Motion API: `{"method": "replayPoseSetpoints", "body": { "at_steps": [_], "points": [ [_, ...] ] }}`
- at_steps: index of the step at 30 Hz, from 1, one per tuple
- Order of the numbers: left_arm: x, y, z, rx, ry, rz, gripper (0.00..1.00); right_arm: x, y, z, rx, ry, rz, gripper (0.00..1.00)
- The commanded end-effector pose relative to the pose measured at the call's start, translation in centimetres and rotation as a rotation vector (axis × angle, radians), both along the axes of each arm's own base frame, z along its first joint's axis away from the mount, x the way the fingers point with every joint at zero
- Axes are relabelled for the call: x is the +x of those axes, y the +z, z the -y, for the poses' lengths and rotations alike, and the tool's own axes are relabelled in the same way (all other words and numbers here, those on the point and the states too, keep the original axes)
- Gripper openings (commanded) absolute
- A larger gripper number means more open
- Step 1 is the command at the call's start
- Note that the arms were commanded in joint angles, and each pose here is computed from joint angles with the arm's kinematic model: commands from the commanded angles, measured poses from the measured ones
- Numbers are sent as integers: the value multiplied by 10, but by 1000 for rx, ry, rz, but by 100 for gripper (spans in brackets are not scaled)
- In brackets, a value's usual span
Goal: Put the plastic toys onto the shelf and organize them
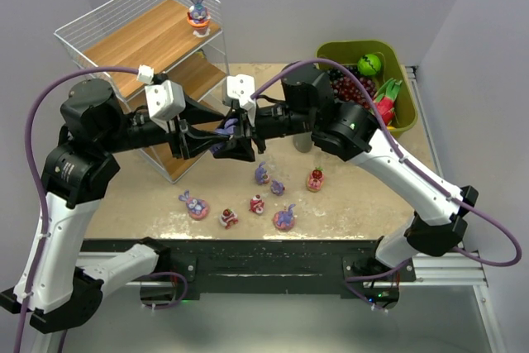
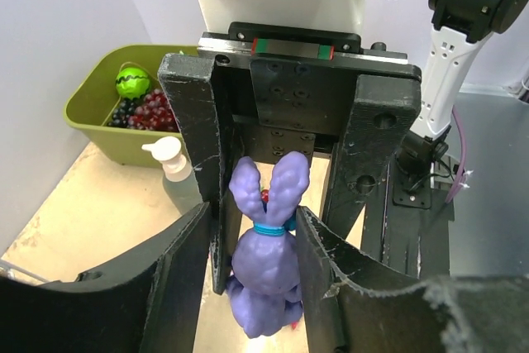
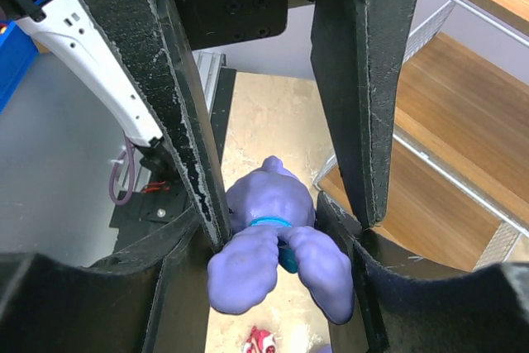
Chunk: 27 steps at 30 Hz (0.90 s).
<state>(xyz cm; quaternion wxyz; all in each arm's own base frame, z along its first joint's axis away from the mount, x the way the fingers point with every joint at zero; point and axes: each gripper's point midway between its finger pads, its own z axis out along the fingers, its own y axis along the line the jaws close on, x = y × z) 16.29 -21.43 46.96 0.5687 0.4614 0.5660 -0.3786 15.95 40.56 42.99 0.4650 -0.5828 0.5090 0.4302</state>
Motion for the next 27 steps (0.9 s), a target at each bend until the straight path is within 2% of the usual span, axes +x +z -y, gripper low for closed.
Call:
{"method": "replayPoseSetpoints", "body": {
  "at_steps": [1,4,6,9,11,16,20,27],
  "points": [
    [-3,-7,5,13,-50,-21,49,-19,43,8,120,57,61,0],
    [3,-12,8,10,-43,-50,52,-17,44,7,128,49,55,0],
    [9,-10,9,-6,-23,-59,59,-14,43,4,127,40,43,0],
    [18,-11,9,-23,12,-57,64,-12,43,1,132,29,24,0],
    [27,-11,6,-29,70,-49,64,-12,44,0,139,25,22,0],
    [43,-6,-4,-36,186,-19,53,-4,46,-1,150,-22,5,0],
    [47,4,-15,-68,263,16,38,5,47,-2,156,-80,-13,0],
    [51,6,-21,-113,322,40,23,19,51,-4,183,-174,-59,0]
  ]
}}
